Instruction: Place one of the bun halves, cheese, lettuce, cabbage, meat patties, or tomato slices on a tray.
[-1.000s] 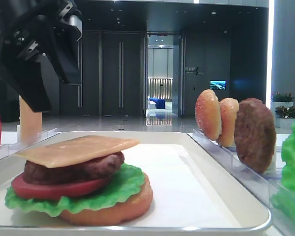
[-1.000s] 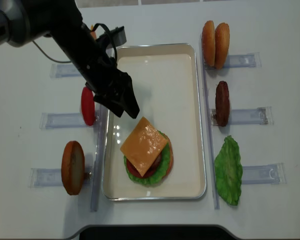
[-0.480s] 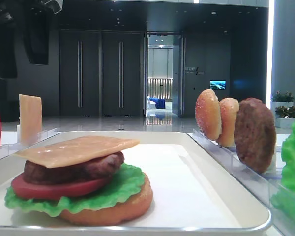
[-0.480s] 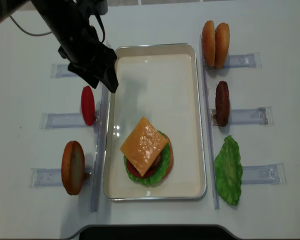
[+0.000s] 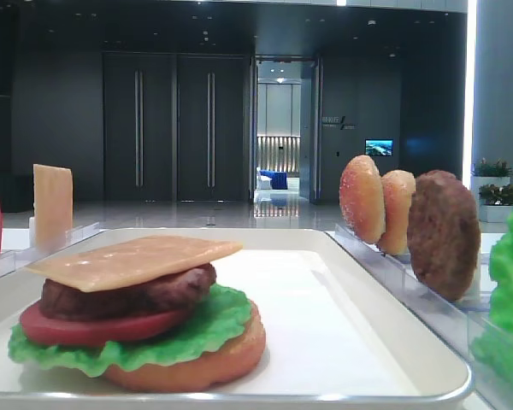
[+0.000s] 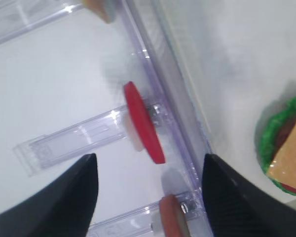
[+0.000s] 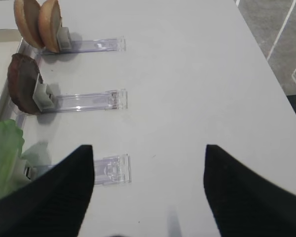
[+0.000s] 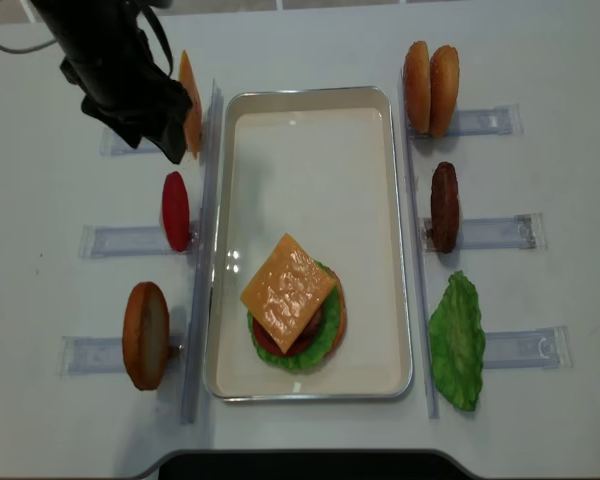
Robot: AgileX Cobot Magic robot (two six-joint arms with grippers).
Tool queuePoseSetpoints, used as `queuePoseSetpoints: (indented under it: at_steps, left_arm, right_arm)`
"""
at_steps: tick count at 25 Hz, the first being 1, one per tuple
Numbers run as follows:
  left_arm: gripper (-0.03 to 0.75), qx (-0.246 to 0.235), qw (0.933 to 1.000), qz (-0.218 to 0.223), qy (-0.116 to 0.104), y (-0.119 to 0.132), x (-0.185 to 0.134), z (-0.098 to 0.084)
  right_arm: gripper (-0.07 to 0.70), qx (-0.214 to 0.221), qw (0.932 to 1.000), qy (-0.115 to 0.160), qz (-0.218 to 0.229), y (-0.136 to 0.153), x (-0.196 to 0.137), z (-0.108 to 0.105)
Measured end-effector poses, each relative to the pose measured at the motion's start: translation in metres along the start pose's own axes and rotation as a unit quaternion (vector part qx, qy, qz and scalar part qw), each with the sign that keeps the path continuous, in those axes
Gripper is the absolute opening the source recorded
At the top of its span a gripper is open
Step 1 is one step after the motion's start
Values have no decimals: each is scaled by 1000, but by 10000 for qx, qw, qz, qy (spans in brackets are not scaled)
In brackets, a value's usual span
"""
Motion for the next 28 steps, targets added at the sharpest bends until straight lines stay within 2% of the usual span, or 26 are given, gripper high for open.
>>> queuePoseSetpoints:
  at_steps: [5, 10, 14, 21, 28]
  left_arm:
    - [503, 198, 9981, -246, -536, -21, -12, 35]
    - [503, 341, 9927, -406, -1080, -36, -26, 66]
    - [503, 466, 9896, -460, -1277, -43, -34, 80]
    - [501, 603, 9891, -505, -1246, -51, -44, 79]
    - [447, 527, 9892, -235, -1344, -46, -111, 52]
  right_arm:
    - [455, 0, 10000, 0, 0, 0, 0, 0]
    - [455, 0, 10000, 0, 0, 0, 0, 0]
    - [455, 0, 10000, 0, 0, 0, 0, 0]
    - [455, 0, 10000, 0, 0, 0, 0, 0]
    - [455, 0, 10000, 0, 0, 0, 0, 0]
Point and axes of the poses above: a point on each arm's last joint axis where the gripper is mounted, y pointing out along that axis toward the gripper, z along the wrist's bending axis when the last joint is at zero, x = y × z, the point moved 3 cm from there along y, pointing out along that axis toward the gripper, and after that the axes turned 3 degrees about y, right-handed, at the moved point
